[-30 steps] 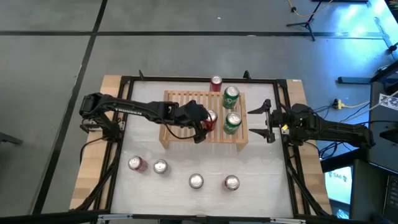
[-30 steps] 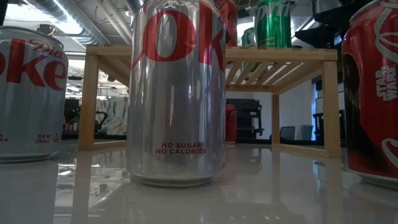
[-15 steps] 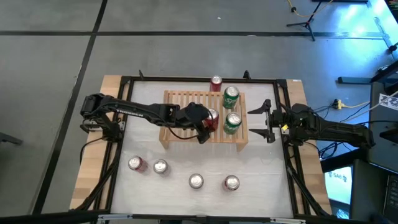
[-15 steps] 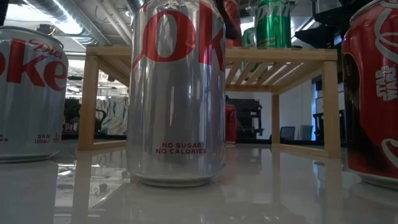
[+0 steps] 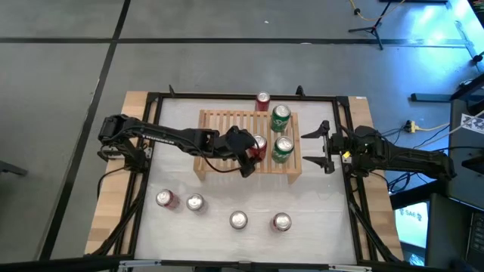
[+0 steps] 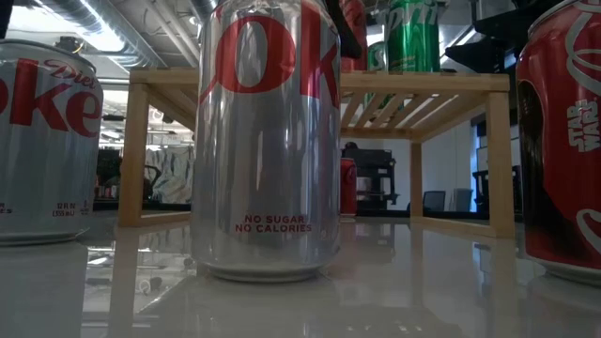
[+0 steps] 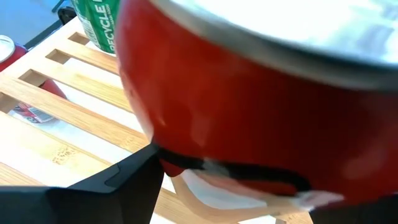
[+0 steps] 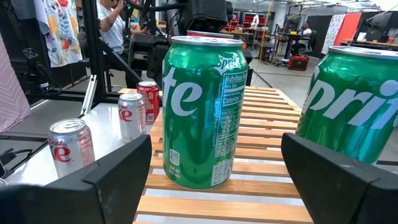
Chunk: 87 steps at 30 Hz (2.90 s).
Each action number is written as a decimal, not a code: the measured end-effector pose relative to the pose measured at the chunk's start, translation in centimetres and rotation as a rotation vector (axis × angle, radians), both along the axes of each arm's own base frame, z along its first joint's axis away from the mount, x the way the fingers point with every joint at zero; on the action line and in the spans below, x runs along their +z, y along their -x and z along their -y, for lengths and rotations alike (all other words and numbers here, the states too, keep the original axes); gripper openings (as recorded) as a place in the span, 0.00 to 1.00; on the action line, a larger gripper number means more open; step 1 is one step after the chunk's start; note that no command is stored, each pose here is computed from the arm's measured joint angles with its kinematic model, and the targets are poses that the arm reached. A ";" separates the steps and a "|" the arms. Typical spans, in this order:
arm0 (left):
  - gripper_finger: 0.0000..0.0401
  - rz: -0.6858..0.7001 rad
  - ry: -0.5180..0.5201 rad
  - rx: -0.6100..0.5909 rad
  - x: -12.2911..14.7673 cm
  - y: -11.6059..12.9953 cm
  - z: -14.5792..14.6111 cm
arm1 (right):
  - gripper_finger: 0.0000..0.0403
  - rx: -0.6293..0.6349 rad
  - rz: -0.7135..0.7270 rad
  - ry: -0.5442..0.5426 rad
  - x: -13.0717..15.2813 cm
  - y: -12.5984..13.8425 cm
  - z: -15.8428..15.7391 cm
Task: Place canned beverage on shelf
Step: Put the bottom red black soda can on the shelf, then put the red black soda can on the shelf
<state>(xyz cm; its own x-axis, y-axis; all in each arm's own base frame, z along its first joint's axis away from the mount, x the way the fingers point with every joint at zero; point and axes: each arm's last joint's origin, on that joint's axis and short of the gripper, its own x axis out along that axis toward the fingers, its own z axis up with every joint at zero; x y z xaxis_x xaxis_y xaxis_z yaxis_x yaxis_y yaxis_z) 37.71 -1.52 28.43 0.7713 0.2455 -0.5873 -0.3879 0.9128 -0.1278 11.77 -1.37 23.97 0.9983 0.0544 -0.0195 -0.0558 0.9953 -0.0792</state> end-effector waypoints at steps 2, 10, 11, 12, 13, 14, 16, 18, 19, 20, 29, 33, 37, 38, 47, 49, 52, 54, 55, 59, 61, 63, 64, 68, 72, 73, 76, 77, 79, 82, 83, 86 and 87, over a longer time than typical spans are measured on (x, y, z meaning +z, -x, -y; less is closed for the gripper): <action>0.76 0.003 0.000 0.000 0.0 0.0 0.0 | 0.88 0.000 0.000 0.000 0.0 0.0 0.0; 0.76 0.003 0.000 0.000 0.0 0.0 0.0 | 0.88 0.000 0.000 0.000 0.0 0.0 0.0; 0.76 0.003 0.000 0.000 0.0 0.0 0.0 | 0.88 0.000 0.001 0.000 0.0 0.0 0.0; 0.76 0.003 0.000 0.000 0.0 0.0 0.0 | 0.88 0.000 0.000 0.000 0.0 0.0 0.0; 0.76 0.003 0.000 0.000 0.0 0.0 0.0 | 0.88 0.000 0.000 0.000 0.0 0.0 0.0; 0.76 0.003 0.000 0.000 0.0 0.0 0.0 | 0.88 0.000 0.000 0.000 0.0 0.0 0.0; 0.76 0.003 0.000 0.000 0.0 0.0 0.0 | 0.88 0.000 0.001 0.000 0.0 0.0 0.0; 0.76 0.003 0.000 0.000 0.0 0.0 0.0 | 0.88 0.000 0.000 0.000 0.0 0.0 0.0; 0.76 0.003 0.000 0.000 0.0 0.0 0.0 | 0.88 0.000 0.000 0.000 0.0 0.0 0.0; 0.76 0.003 0.000 0.000 0.0 0.0 0.0 | 0.88 0.000 0.001 0.000 0.0 0.0 0.0; 0.76 -0.004 -0.021 -0.015 0.0 0.0 0.0 | 0.88 0.000 0.000 0.000 0.0 0.0 0.0; 0.76 -0.003 -0.019 -0.013 0.0 0.0 0.0 | 0.88 0.000 0.001 0.000 0.0 0.0 0.0; 0.76 -0.002 -0.019 -0.004 0.0 0.0 0.0 | 0.88 0.000 0.000 0.000 0.0 0.0 0.0; 0.76 -0.001 -0.019 -0.004 0.0 0.0 0.0 | 0.88 0.000 0.000 0.000 0.0 0.0 0.0; 0.79 -0.001 -0.021 -0.002 0.0 0.0 0.0 | 0.88 0.000 0.001 0.000 0.0 0.0 0.0; 0.83 -0.004 -0.021 -0.002 0.0 0.0 0.0 | 0.88 0.000 0.000 0.000 0.0 0.0 0.0; 0.88 -0.010 -0.020 -0.001 -0.1 0.0 -0.1 | 0.88 0.000 0.000 0.000 0.0 0.0 0.0; 0.91 -0.008 -0.020 0.000 -0.1 0.0 -0.1 | 0.88 0.000 0.000 0.000 0.0 0.0 0.0; 0.92 -0.008 -0.020 0.000 -0.1 0.0 -0.1 | 0.88 0.001 0.000 0.000 0.0 0.0 0.0; 0.93 -0.007 -0.016 -0.004 -0.1 0.0 0.0 | 0.88 0.000 0.000 0.000 0.0 0.0 0.0; 0.93 -0.006 -0.014 -0.008 -0.1 0.0 0.0 | 0.88 0.000 0.001 0.000 0.0 0.0 0.0; 0.93 -0.004 -0.014 -0.013 0.0 0.1 0.1 | 0.88 0.000 0.001 0.000 0.0 0.0 0.0; 0.93 -0.002 -0.014 -0.015 0.1 0.1 0.2 | 0.88 0.000 0.000 0.000 0.0 0.0 0.0; 0.93 -0.001 -0.016 -0.017 0.4 0.4 0.3 | 0.88 0.000 0.000 0.000 0.0 0.0 0.0; 0.93 -0.017 -0.018 -0.019 0.7 0.8 0.3 | 0.88 0.000 0.001 0.000 0.0 0.0 0.0; 0.93 -0.016 -0.018 -0.019 0.8 0.9 0.3 | 0.88 0.000 0.001 0.000 0.0 0.0 0.0; 0.93 -0.024 -0.019 -0.019 1.0 1.1 0.3 | 0.88 0.000 0.001 0.000 0.0 0.0 0.0; 0.93 -0.022 -0.019 -0.019 1.0 1.2 0.3 | 0.88 0.000 0.000 0.000 0.0 0.0 0.0; 0.93 -0.027 -0.024 -0.025 1.3 1.4 0.3 | 0.88 0.000 0.001 0.000 0.0 0.0 0.0; 0.93 -0.029 -0.023 -0.027 1.7 1.8 0.3 | 0.88 0.000 0.000 0.000 0.0 0.0 0.0; 0.93 -0.043 -0.024 -0.027 1.7 2.0 0.3 | 0.88 0.000 0.000 0.000 0.0 0.0 0.0; 0.93 -0.042 -0.024 -0.028 2.2 2.5 0.3 | 0.88 0.000 0.000 0.000 0.0 0.0 0.0; 0.93 -0.045 -0.026 -0.029 2.3 2.7 0.4 | 0.88 0.000 0.000 0.000 0.0 0.0 0.0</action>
